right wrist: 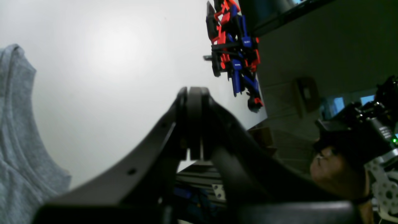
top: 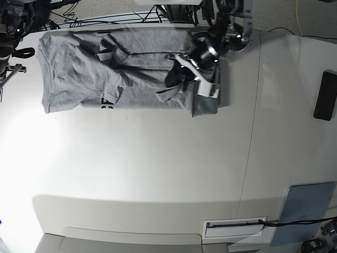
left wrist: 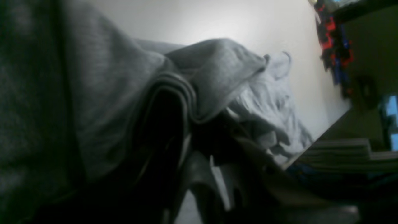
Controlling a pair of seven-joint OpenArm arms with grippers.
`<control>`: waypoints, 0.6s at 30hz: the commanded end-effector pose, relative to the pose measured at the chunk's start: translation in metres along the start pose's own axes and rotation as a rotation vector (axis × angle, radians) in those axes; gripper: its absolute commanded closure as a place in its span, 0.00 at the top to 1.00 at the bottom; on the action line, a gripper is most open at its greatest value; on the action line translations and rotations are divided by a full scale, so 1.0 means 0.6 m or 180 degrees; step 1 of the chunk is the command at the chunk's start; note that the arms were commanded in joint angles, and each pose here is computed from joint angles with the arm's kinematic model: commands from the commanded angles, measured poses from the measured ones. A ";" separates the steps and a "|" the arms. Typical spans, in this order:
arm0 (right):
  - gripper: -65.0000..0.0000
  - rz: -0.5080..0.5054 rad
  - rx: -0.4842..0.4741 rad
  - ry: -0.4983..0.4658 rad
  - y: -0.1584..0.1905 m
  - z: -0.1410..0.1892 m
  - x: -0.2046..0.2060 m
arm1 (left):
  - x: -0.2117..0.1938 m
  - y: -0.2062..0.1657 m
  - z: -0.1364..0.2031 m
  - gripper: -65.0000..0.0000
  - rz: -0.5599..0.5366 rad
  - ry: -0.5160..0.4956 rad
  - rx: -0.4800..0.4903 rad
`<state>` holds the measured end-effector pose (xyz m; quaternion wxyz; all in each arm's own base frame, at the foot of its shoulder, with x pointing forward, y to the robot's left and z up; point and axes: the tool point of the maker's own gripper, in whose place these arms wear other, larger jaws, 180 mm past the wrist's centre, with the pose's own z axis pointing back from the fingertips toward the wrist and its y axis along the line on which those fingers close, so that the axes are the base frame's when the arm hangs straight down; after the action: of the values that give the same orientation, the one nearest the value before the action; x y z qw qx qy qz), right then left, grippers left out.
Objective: Fold the T-shirt properly
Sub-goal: 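Fold the strip end held by the left gripper toward the right gripper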
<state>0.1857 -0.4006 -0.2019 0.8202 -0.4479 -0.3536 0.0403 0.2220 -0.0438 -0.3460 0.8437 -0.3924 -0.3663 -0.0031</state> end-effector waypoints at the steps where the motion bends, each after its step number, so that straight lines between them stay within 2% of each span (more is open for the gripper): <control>1: 0.00 0.0013 -0.0107 -0.0111 -0.017 0.003 0.016 | 0.019 -0.029 -0.009 0.00 -0.0060 -0.0117 -0.0139; 8: 0.00 -0.0023 -0.0056 -0.0109 -0.013 0.003 0.016 | -0.006 -0.085 -0.030 0.00 -0.0279 0.0056 -0.0351; 18: 0.00 -0.0065 0.0001 -0.0112 -0.007 0.003 0.016 | 0.013 -0.100 -0.038 0.00 -0.0326 -0.0041 -0.0451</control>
<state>0.1874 -0.3963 -0.2071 0.8289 -0.4273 -0.3591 0.0361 0.2192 -0.0939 -0.3259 0.8268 -0.4154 -0.3720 -0.0744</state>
